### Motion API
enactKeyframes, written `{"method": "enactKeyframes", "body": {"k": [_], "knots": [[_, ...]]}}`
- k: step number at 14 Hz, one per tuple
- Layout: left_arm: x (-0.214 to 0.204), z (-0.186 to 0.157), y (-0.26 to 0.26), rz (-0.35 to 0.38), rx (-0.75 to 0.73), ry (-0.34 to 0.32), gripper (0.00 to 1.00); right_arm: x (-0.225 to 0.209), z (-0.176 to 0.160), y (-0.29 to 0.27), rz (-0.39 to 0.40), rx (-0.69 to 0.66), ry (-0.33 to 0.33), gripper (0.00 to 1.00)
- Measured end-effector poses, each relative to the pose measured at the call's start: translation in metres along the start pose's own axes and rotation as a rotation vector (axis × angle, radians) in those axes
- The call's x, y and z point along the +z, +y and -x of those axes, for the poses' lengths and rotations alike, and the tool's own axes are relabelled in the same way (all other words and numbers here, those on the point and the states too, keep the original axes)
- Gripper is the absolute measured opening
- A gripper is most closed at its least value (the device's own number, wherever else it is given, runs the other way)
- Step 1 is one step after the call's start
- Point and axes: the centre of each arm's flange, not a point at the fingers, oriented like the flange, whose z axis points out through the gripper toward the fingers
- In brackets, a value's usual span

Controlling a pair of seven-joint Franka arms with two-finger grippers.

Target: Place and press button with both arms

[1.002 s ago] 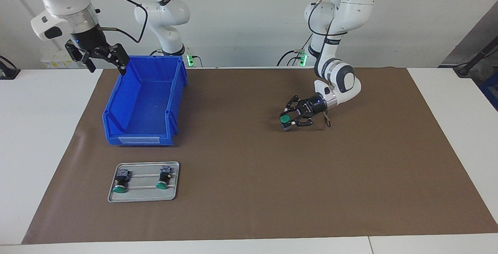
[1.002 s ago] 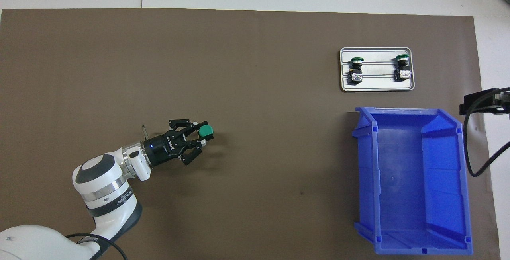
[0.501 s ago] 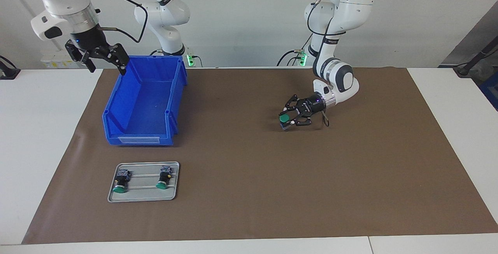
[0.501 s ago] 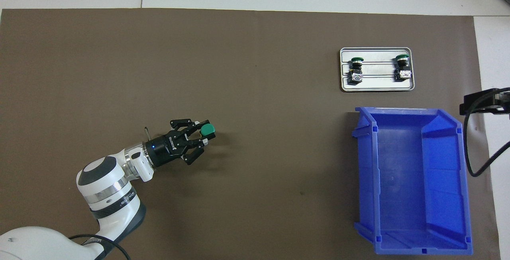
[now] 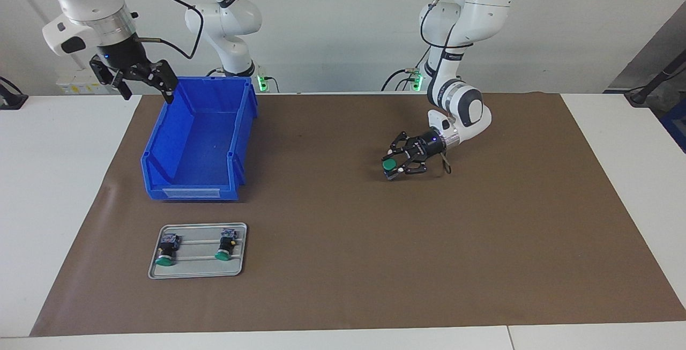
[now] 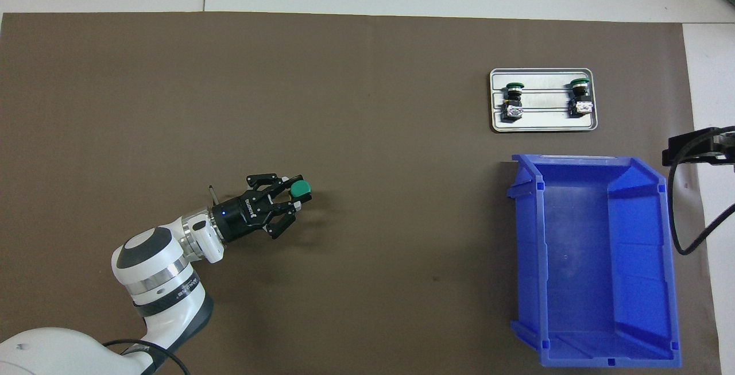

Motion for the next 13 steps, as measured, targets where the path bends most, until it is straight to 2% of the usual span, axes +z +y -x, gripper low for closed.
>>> {"method": "enactKeyframes", "body": {"k": [9,11,13], "knots": [[-0.0042,0.0018,-0.0027,-0.016,-0.009,-0.010,0.42,0.0000,0.0000,0.0000,0.000,0.000,0.000,1.00],[-0.0045,0.0020,-0.0030,-0.019,-0.014,-0.012,0.58,0.0000,0.0000,0.0000,0.000,0.000,0.000,1.00],[-0.0070,0.0034,-0.0050,-0.036,-0.026,-0.027,0.81,0.0000,0.0000,0.0000,0.000,0.000,0.000,1.00]]}}
